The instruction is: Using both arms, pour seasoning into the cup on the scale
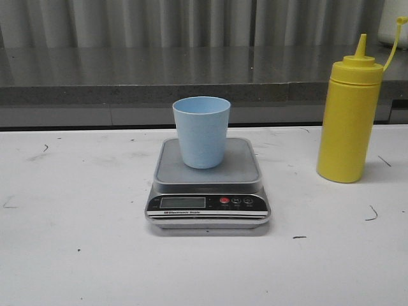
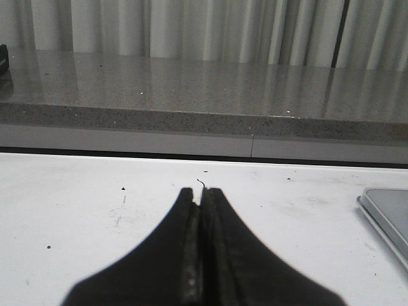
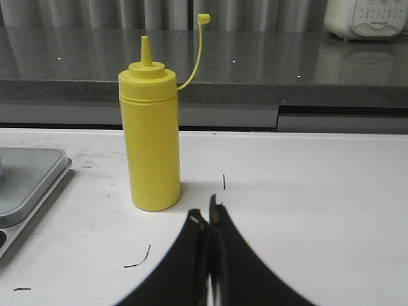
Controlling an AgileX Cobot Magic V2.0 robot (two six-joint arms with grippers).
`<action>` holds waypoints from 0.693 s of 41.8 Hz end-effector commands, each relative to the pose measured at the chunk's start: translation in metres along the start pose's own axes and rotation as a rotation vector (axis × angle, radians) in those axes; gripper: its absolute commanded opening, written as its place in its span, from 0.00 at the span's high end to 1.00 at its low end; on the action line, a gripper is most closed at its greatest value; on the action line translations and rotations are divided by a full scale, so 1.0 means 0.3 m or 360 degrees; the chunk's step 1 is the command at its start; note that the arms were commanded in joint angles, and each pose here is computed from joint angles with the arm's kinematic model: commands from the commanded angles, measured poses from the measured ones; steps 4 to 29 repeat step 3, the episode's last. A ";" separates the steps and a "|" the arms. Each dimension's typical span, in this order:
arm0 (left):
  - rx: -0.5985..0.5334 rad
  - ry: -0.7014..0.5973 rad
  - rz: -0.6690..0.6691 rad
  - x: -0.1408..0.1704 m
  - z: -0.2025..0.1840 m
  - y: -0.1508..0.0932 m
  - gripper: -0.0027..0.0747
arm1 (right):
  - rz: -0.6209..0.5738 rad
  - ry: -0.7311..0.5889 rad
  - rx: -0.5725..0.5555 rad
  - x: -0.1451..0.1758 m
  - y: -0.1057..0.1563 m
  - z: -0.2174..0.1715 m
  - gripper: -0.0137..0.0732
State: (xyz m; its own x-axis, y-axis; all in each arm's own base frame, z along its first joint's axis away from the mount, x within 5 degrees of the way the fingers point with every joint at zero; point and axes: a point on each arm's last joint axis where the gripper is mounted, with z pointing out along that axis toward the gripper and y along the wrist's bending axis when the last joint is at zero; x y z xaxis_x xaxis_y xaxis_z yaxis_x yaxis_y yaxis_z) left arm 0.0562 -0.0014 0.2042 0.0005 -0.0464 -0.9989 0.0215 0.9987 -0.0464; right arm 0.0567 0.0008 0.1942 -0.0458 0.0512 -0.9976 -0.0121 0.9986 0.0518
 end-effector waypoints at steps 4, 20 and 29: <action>0.0001 -0.0113 -0.0026 0.001 -0.001 0.001 0.99 | 0.0004 -0.0179 -0.0002 -0.036 0.001 -0.007 0.92; 0.0001 -0.0113 -0.0026 0.001 -0.001 0.001 0.99 | 0.0004 -0.0179 -0.0002 -0.036 0.001 -0.007 0.92; 0.0001 -0.0113 -0.0026 0.001 -0.001 0.001 0.99 | 0.0004 -0.0179 -0.0002 -0.036 0.001 -0.007 0.92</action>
